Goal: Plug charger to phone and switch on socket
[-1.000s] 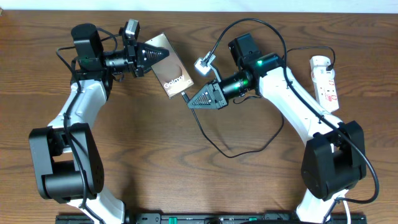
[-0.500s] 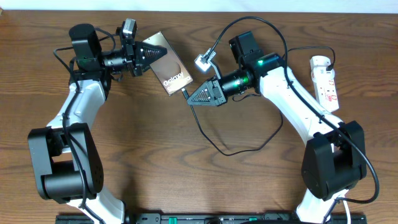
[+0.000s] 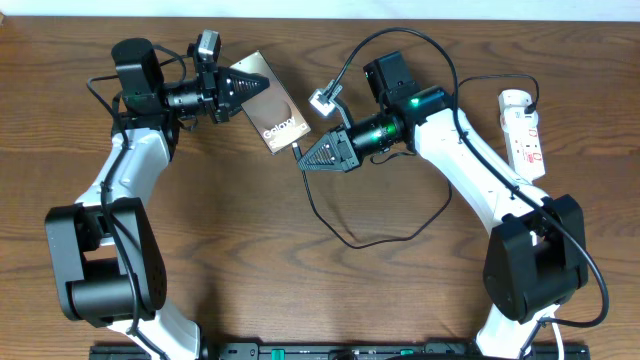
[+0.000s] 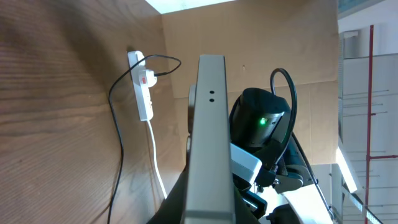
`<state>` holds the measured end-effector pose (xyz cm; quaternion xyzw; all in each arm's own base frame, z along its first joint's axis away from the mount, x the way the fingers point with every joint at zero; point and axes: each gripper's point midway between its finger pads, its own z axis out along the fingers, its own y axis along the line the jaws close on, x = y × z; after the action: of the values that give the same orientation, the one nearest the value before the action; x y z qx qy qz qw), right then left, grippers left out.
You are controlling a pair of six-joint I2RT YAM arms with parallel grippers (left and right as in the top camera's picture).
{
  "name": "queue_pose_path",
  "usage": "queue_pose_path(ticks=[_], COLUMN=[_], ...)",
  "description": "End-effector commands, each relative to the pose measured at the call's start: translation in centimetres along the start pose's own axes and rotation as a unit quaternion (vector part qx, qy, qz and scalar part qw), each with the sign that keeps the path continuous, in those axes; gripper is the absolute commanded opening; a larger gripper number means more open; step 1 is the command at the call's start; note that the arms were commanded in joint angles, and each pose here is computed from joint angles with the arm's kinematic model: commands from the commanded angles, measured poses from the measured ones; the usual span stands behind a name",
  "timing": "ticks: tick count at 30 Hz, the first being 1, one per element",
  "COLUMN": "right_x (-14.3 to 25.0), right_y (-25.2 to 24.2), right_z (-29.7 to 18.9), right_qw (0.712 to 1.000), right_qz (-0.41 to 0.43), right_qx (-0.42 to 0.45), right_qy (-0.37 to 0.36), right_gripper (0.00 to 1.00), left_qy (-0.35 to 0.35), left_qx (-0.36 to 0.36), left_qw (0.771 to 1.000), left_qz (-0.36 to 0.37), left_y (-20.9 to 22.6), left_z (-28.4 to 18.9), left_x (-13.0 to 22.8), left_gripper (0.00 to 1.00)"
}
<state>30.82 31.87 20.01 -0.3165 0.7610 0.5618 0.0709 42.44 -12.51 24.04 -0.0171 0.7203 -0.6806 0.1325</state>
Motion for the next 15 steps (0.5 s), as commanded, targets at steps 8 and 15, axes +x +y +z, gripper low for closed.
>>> queue_pose_path(ticks=[8, 15], right_x=[-0.79, -0.67], right_y=[1.46, 1.61], right_z=[-0.49, -0.28], right_qw=[1.000, 1.000], right_qz=[-0.016, -0.015], right_qx=[0.000, -0.002], right_qy=[-0.008, -0.005], right_gripper=[0.01, 0.01], left_qy=[0.028, 0.028], left_qx=[0.017, 0.017], left_qw=[0.999, 0.999], left_qz=[0.031, 0.031], left_y=[-2.22, -2.22], left_z=[0.19, 0.19], left_x=[0.95, 0.95], left_gripper=[0.07, 0.07])
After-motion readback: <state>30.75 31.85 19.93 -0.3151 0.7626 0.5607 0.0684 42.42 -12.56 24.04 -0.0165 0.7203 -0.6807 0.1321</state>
